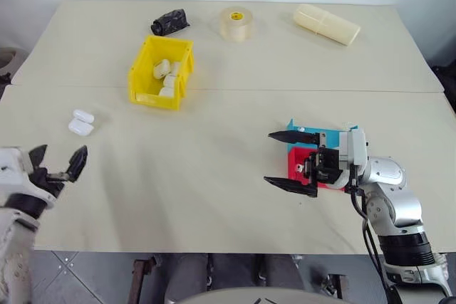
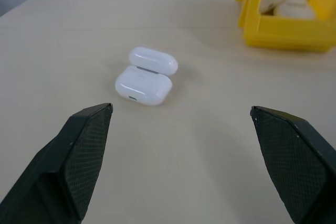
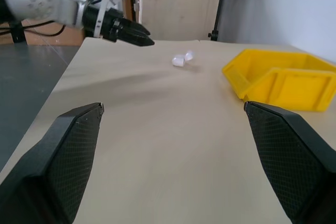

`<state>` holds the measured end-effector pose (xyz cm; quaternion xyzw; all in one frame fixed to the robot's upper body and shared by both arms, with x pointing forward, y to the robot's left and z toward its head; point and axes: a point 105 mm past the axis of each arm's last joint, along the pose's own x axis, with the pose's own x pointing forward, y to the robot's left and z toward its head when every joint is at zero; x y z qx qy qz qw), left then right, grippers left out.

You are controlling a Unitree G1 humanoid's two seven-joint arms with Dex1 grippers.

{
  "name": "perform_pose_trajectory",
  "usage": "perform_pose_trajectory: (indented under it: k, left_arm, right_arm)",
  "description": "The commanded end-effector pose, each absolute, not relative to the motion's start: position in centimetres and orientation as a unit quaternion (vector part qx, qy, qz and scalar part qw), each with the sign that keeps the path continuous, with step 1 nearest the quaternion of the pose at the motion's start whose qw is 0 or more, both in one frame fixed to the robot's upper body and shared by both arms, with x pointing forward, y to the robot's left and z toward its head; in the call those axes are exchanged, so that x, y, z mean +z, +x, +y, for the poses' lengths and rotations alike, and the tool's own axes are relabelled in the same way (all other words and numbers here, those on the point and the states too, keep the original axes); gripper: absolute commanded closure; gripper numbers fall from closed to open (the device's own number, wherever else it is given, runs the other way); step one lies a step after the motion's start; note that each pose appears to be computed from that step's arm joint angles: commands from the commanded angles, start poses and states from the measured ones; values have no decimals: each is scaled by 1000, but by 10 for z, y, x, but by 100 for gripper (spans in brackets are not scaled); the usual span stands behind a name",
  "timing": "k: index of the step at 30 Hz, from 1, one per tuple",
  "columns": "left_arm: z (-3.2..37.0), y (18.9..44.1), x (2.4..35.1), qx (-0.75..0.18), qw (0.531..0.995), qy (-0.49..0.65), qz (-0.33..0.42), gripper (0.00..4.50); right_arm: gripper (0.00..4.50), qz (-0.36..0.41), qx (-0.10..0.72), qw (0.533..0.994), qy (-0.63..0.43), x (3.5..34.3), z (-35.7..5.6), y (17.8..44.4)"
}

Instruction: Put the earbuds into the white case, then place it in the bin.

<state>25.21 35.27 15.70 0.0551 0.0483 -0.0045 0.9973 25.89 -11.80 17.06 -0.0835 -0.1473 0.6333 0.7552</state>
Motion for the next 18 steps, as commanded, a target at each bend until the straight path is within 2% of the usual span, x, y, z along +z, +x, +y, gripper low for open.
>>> perform_pose_trajectory:
  k: [1,5,9,13,18]
  left_arm:
    - [364,264,159,-71,989,61,117,2]
    - [366,280,161,-143,970,74,182,2]
    - [375,304,174,-169,954,88,232,2]
    - [389,324,183,-150,942,129,272,2]
    - [395,334,179,-142,921,155,329,2]
  right_arm:
    - [0,-153,620,765,-87,177,-125,258]
    - [0,-145,615,770,-87,176,-126,258]
    - [0,-141,612,773,-89,177,-126,258]
    - [0,-141,606,778,-92,178,-126,258]
    - [0,-141,598,784,-93,178,-127,258]
